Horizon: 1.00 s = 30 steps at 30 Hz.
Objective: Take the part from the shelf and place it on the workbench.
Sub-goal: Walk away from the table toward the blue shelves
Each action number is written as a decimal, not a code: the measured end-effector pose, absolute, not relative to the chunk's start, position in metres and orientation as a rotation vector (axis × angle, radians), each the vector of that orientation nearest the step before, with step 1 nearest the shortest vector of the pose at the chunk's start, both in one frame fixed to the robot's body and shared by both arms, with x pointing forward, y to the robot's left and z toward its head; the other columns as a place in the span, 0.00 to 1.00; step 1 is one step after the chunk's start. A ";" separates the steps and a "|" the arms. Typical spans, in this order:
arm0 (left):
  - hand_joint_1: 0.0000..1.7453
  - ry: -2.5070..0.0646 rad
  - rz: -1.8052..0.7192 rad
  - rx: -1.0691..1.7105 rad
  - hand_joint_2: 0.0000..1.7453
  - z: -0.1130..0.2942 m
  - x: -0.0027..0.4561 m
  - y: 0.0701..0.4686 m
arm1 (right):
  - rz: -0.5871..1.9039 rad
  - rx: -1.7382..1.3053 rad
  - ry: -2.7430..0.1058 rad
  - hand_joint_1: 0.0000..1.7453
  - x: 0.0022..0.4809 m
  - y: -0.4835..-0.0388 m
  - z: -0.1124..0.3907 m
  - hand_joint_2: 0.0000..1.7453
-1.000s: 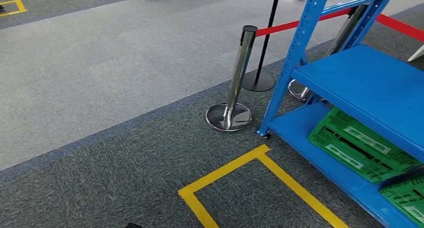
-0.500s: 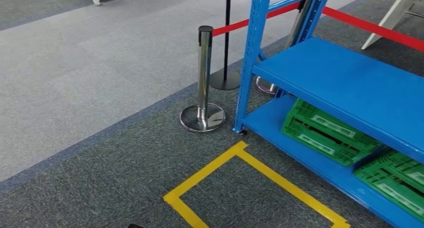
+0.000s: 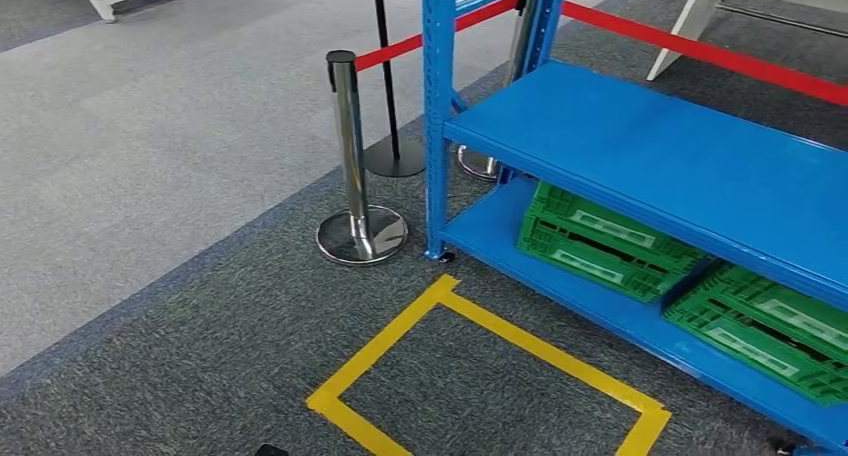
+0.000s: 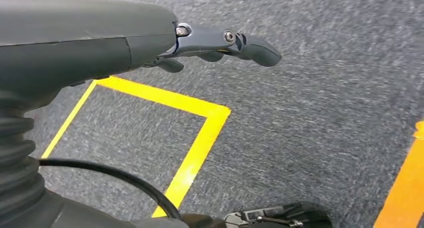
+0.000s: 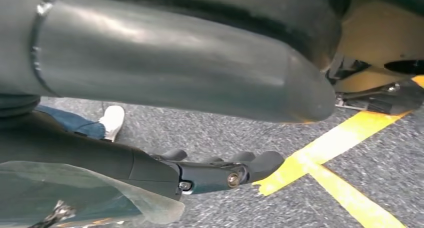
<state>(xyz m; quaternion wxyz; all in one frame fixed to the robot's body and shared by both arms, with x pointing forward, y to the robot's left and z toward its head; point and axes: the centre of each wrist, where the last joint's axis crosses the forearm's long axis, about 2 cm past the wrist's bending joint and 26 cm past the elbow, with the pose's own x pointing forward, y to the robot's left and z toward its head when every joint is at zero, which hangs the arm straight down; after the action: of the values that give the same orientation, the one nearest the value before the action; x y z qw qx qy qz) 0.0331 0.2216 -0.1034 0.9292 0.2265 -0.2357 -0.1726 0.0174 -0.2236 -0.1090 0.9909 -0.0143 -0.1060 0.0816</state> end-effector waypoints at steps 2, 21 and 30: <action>0.00 -0.483 -0.354 0.464 1.00 -0.103 0.034 0.221 | 0.165 -0.028 -0.210 0.00 0.016 -0.224 -0.109 0.00; 0.00 -0.484 -0.362 0.459 1.00 -0.104 0.033 0.222 | 0.171 -0.026 -0.208 0.00 0.016 -0.223 -0.109 0.00; 0.00 -0.483 -0.366 0.458 1.00 -0.103 0.033 0.221 | 0.170 -0.030 -0.208 0.00 0.017 -0.223 -0.109 0.00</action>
<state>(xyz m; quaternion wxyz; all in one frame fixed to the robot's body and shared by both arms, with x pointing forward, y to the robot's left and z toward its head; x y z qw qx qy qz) 0.0329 0.2214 -0.1034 0.9288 0.2234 -0.2356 -0.1788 0.0173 -0.2229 -0.1089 0.9909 -0.0150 -0.1035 0.0848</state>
